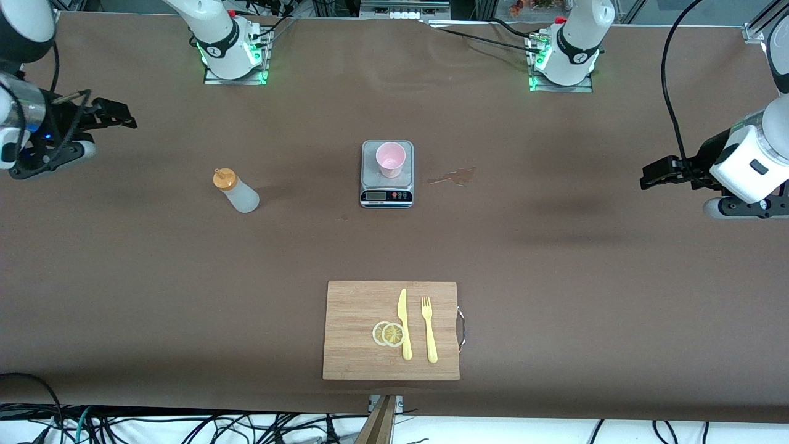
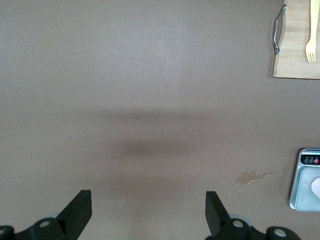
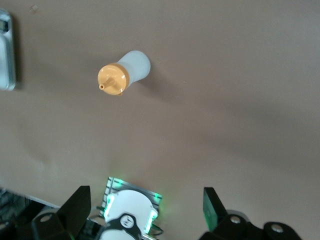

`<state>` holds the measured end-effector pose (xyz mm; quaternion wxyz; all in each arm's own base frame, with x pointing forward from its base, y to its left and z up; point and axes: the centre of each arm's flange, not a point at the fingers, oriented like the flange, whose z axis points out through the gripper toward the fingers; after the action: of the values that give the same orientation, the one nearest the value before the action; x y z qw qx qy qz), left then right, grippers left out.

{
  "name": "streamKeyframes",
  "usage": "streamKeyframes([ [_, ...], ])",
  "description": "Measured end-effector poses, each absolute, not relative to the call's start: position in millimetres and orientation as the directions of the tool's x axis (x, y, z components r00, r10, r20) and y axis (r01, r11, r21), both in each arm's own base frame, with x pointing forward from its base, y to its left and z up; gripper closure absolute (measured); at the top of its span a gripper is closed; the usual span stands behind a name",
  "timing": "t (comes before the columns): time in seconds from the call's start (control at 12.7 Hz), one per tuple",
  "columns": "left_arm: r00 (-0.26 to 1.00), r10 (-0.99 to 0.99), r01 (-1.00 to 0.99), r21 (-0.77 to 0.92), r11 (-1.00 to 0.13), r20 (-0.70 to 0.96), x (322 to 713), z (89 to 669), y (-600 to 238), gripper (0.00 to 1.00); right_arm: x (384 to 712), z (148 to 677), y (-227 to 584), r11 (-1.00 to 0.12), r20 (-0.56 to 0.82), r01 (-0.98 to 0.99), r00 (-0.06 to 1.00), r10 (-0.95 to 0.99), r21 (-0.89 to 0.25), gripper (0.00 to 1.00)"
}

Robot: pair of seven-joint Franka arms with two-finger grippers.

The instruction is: Add sauce to pink cup with both arms

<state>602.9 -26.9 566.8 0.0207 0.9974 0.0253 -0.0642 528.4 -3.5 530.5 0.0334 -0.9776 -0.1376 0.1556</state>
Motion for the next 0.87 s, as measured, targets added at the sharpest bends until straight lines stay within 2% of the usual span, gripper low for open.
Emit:
streamKeyframes([
  [0.47, 0.99, 0.048, 0.053, 0.038, -0.998, -0.129, 603, 567, -27, 0.0, 542, 563, 12, -0.98, -0.144, 0.194, 0.97, 0.198, -0.043, 0.0],
  [0.71, 0.99, 0.048, 0.053, 0.038, -0.998, -0.129, 603, 567, -27, 0.0, 545, 580, 10, -1.0, -0.102, -0.021, 0.995, -0.02, -0.013, 0.0],
  [0.87, 0.99, 0.048, 0.053, 0.038, -0.998, -0.129, 603, 567, -27, 0.0, 545, 580, 10, -0.998, -0.102, -0.059, 0.993, -0.058, -0.009, 0.0],
])
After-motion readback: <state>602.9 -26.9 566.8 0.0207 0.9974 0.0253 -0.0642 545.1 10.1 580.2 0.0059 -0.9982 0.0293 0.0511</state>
